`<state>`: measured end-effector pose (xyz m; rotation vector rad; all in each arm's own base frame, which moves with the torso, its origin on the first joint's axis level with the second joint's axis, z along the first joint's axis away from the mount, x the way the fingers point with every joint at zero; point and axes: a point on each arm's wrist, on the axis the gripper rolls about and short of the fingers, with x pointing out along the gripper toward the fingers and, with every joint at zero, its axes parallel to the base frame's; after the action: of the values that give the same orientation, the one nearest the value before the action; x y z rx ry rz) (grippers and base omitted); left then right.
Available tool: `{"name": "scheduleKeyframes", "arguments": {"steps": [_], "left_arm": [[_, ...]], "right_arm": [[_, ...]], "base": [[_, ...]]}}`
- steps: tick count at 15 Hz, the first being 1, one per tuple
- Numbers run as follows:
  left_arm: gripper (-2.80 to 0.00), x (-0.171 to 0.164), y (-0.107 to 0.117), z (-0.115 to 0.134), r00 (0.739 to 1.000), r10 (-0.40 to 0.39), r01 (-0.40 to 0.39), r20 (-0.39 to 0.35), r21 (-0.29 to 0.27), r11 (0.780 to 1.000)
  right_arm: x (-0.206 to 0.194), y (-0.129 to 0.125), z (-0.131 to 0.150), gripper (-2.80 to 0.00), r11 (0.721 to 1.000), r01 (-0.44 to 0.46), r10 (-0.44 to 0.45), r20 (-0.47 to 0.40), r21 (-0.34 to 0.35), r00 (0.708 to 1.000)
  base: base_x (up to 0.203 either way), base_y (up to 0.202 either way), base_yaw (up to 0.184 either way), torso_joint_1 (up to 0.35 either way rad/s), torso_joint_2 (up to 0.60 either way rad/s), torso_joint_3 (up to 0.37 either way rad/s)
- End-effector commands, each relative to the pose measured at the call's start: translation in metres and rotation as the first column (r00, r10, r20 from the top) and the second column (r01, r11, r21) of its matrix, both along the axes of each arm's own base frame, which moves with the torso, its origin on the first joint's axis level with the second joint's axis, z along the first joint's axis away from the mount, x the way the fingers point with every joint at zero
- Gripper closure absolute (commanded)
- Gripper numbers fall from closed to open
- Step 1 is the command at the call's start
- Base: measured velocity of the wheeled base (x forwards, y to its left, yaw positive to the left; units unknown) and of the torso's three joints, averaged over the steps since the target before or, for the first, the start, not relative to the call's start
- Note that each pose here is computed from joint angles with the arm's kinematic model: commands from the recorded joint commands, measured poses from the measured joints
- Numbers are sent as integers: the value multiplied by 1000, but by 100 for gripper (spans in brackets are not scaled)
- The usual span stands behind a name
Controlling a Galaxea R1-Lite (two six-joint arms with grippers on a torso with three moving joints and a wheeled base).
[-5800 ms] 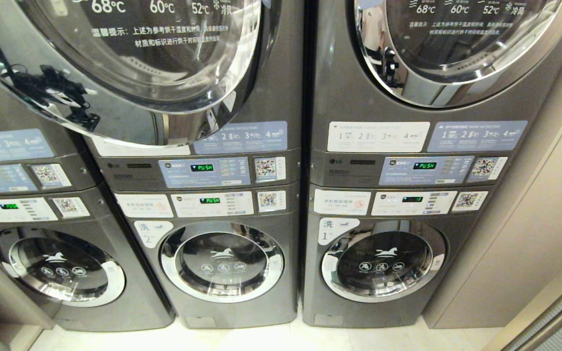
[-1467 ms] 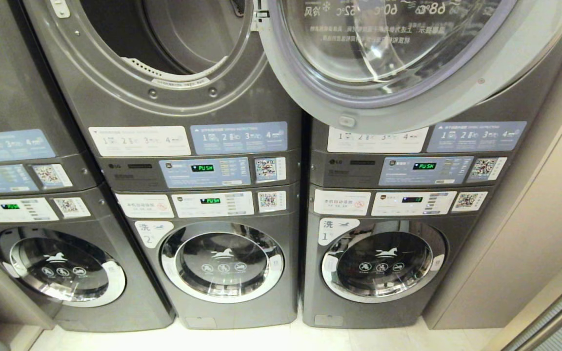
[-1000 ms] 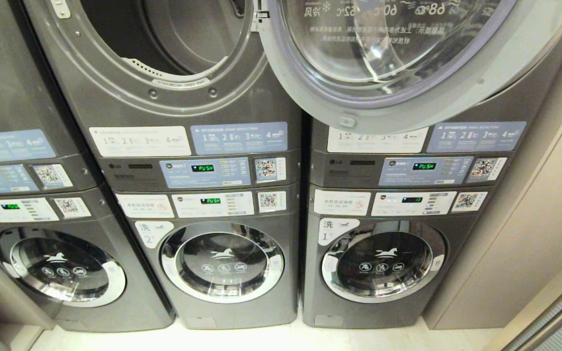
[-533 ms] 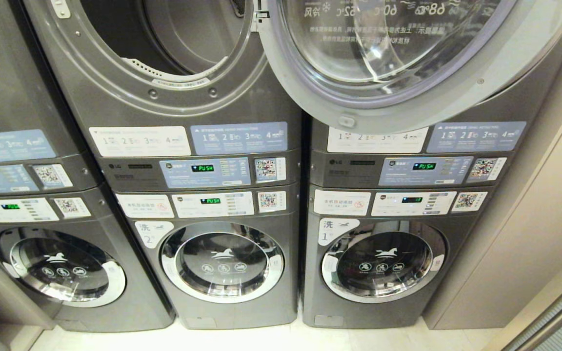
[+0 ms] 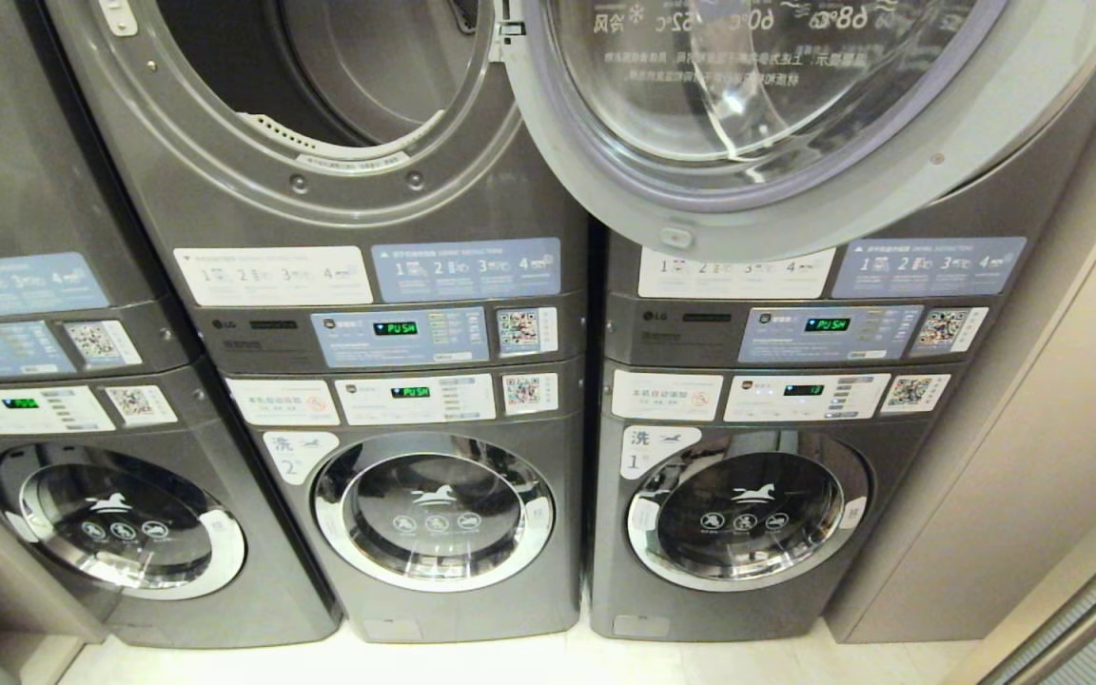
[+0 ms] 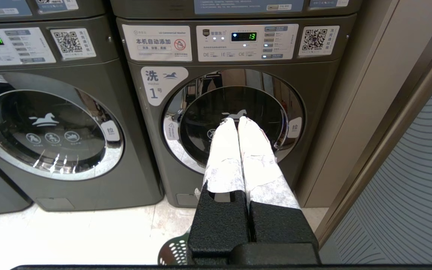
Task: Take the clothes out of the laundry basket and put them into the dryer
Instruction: Take the clothes out of the basket
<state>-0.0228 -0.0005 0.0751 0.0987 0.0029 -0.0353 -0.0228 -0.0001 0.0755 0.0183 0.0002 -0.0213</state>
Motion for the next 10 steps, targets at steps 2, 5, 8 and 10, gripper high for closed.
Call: {"name": "scheduleKeyframes", "arguments": {"steps": [2,5,8,10], "left_arm": [[0,0,0,0,1000,0,0,0,1,1000],[0,0,0,0,1000,0,0,0,-1,1000],[0,0,0,0,1000,0,0,0,-1,1000],[0,0,0,0,1000,0,0,0,-2,1000]], "right_arm": [[0,0,0,0,1000,0,0,1,0,1000],[0,0,0,0,1000,0,0,2,0,1000],[0,0,0,0,1000,-1,1,2,0,1000],[0,0,0,0,1000,0,0,2,0,1000]], "base": [[0,0,0,0,0,0],[0,0,0,0,0,0],[0,0,0,0,0,0],[0,0,0,0,0,0]]}}
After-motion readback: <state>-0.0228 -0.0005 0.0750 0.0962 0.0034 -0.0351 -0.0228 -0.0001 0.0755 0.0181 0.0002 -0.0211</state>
